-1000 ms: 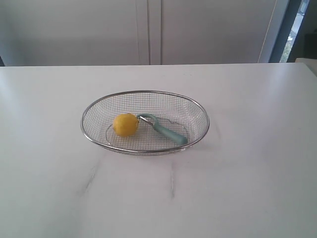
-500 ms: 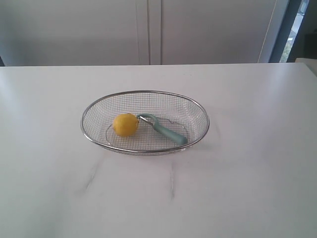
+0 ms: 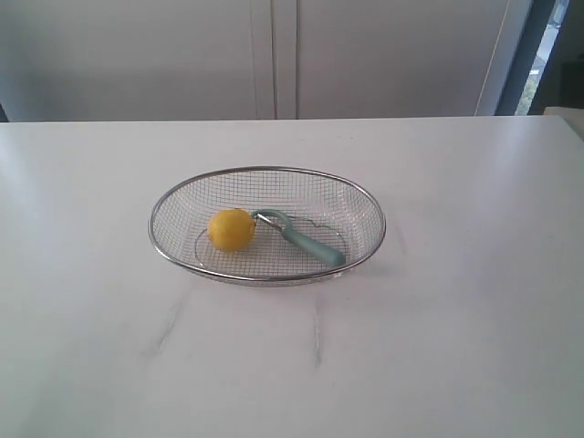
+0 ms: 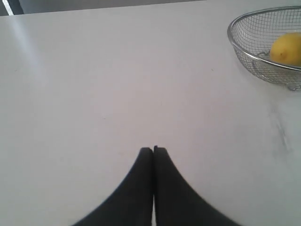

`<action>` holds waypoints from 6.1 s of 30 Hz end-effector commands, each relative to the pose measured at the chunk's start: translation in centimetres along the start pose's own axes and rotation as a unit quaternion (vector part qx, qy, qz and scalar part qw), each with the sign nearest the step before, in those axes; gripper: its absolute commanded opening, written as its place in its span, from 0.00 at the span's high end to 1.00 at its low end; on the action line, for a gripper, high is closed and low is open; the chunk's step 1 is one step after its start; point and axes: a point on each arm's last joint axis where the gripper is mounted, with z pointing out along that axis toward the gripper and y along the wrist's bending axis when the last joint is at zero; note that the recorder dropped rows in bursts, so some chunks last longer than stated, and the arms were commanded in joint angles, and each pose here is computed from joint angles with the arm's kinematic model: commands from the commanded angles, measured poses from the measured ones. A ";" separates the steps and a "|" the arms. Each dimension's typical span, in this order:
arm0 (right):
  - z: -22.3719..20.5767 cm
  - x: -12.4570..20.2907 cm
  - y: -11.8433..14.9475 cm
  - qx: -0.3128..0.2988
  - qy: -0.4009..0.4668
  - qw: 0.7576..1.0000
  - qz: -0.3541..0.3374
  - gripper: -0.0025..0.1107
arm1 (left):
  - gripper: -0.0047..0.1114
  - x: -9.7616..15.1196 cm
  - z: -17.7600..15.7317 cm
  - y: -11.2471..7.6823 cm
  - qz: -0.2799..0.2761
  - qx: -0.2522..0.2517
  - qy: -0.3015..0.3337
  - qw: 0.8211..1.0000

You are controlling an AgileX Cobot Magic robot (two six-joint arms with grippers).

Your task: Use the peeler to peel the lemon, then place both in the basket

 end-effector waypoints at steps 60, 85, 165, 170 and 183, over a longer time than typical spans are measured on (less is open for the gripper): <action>-6.8 9.5 -4.3 0.126 -0.249 0.955 0.105 0.98 | 0.96 0.2 0.0 0.3 -0.001 -0.020 0.005 1.000; -1.3 22.6 -5.0 0.173 -0.093 0.980 0.043 0.98 | 0.96 0.2 0.0 0.3 0.000 -0.020 0.005 1.000; -0.9 22.9 -3.6 0.067 -0.074 0.995 0.007 0.98 | 0.96 0.2 0.0 0.3 -0.001 -0.020 0.005 1.000; -0.9 22.9 -3.6 0.067 -0.074 0.995 0.007 0.98 | 0.96 0.2 0.0 0.3 0.000 -0.020 0.005 1.000; -0.9 22.9 -3.6 0.067 -0.074 0.995 0.007 0.98 | 0.96 0.2 0.0 0.3 0.000 -0.020 0.005 1.000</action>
